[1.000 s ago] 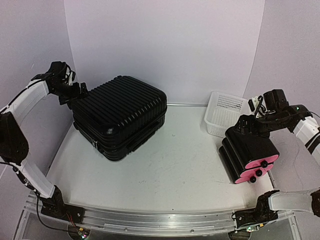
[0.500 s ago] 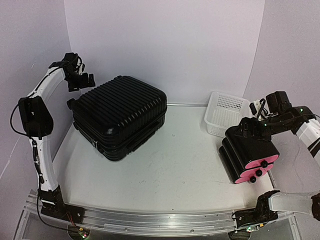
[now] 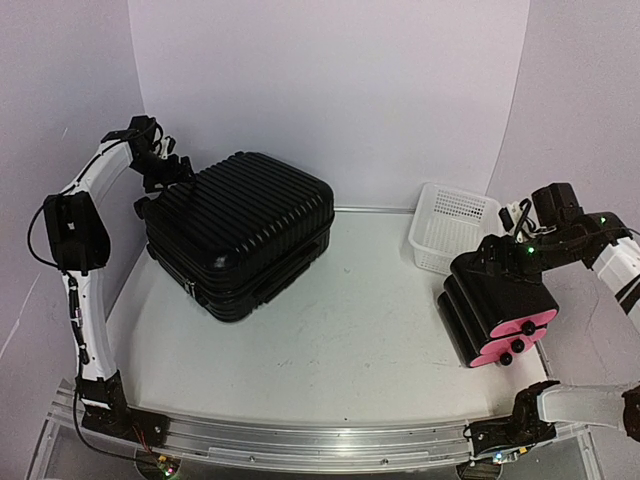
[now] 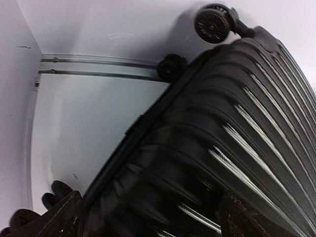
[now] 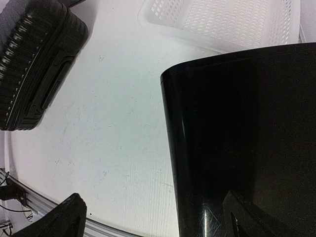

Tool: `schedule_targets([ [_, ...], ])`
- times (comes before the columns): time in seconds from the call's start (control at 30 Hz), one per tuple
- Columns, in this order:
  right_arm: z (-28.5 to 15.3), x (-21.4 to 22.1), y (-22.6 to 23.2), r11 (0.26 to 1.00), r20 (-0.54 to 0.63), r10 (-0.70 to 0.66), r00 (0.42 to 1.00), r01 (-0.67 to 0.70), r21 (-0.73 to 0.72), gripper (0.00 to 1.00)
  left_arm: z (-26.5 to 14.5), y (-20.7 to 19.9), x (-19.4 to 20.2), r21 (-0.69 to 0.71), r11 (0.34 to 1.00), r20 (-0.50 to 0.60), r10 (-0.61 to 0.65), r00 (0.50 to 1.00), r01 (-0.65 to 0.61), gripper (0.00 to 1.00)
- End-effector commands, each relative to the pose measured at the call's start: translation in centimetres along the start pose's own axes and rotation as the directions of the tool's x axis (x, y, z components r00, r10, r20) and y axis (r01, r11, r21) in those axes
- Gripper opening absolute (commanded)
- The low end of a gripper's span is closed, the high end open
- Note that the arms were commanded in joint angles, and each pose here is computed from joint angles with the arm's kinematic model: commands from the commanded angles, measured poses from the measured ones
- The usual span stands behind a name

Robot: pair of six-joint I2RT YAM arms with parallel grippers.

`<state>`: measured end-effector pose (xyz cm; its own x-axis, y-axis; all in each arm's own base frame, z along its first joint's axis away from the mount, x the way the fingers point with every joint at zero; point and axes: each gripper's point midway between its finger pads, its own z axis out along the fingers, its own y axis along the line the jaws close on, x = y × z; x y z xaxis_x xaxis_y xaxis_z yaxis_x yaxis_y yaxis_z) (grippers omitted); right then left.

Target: Open, take out, and arrange the luggage

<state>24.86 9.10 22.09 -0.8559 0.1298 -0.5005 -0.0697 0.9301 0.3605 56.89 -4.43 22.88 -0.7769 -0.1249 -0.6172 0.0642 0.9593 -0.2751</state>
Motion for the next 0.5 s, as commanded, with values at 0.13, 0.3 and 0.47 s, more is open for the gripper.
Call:
schedule_targets([
  [0.13,0.5,-0.6,0.8,0.999,0.011,0.016,1.000,-0.015,-0.051,0.98,0.1,-3.3,7.6,0.082,0.996,-0.219,-0.005,0.976,0.024,0.92],
  [0.3,1.1,-0.5,0.9,0.998,-0.006,0.019,1.000,-0.019,-0.060,0.98,0.0,-5.5,10.5,0.130,0.991,-0.287,0.003,0.958,0.036,0.89],
  [0.47,2.3,-0.5,1.4,0.995,-0.032,0.029,0.999,-0.032,-0.096,0.98,-1.2,-8.6,13.4,0.181,0.983,-0.333,0.033,0.942,0.029,0.88],
])
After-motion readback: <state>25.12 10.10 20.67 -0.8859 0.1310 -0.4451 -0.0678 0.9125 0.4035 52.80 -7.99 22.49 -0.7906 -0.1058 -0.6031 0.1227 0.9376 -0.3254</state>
